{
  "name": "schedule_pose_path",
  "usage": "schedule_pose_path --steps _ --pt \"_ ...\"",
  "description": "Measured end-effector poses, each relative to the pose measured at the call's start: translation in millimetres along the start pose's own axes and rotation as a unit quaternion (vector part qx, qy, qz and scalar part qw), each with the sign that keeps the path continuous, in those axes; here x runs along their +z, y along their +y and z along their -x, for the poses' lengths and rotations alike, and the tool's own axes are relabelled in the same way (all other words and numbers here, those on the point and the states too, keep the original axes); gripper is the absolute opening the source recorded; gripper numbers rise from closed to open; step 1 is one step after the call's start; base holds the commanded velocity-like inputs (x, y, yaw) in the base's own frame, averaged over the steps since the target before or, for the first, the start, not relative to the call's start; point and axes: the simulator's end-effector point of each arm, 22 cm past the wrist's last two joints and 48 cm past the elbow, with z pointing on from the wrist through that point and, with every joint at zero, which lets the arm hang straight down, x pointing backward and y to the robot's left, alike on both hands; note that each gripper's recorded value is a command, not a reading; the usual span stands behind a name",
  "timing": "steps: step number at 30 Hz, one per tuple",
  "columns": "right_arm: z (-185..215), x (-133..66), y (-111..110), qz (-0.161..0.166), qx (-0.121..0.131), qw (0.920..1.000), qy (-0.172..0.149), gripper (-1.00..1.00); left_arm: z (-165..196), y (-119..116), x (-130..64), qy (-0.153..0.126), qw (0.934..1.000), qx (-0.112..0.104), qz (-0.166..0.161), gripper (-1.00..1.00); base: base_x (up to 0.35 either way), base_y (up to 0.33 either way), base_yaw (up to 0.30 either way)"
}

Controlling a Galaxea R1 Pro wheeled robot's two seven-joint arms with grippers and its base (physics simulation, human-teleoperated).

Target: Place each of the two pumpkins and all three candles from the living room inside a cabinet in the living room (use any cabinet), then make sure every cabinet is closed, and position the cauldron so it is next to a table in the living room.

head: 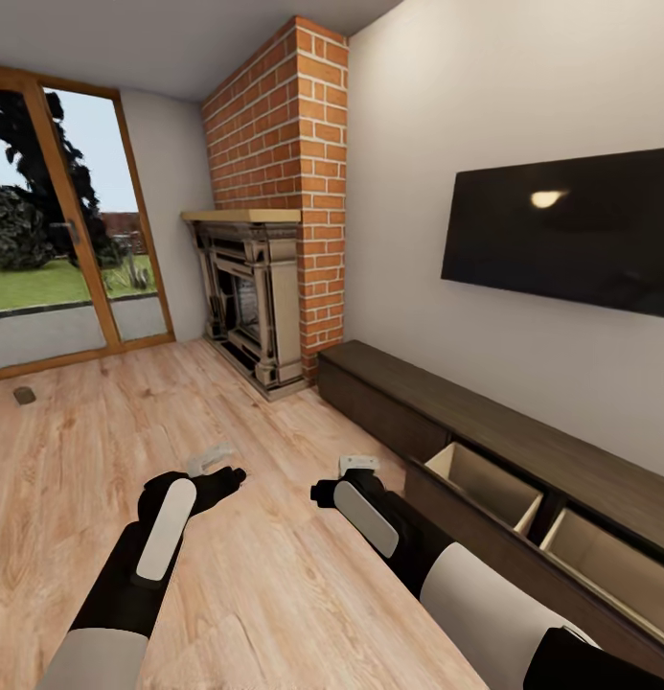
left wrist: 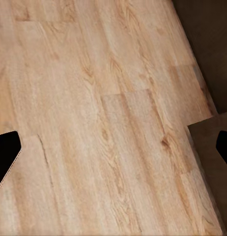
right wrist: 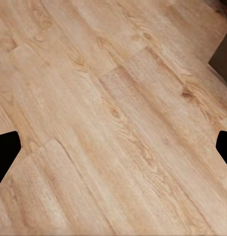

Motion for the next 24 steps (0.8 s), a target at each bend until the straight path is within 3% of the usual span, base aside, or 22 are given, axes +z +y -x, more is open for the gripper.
schedule_pose_path --steps 7,13,24 --pt "-2 2.0 1 0.002 0.0 1.0 0.002 1.0 5 15 2.4 -0.002 0.9999 0.003 0.011 1.0 0.0 0.0 0.224" --pt "-4 2.5 1 0.0 -0.007 1.0 0.001 1.0 9 23 3.0 0.003 0.9999 -0.012 0.001 1.0 0.0 0.0 0.029" --pt "-6 4.2 -3 -0.006 -0.016 0.9999 0.002 1.0 9 27 4.4 0.006 0.9999 -0.014 0.003 1.0 0.0 0.0 0.001"
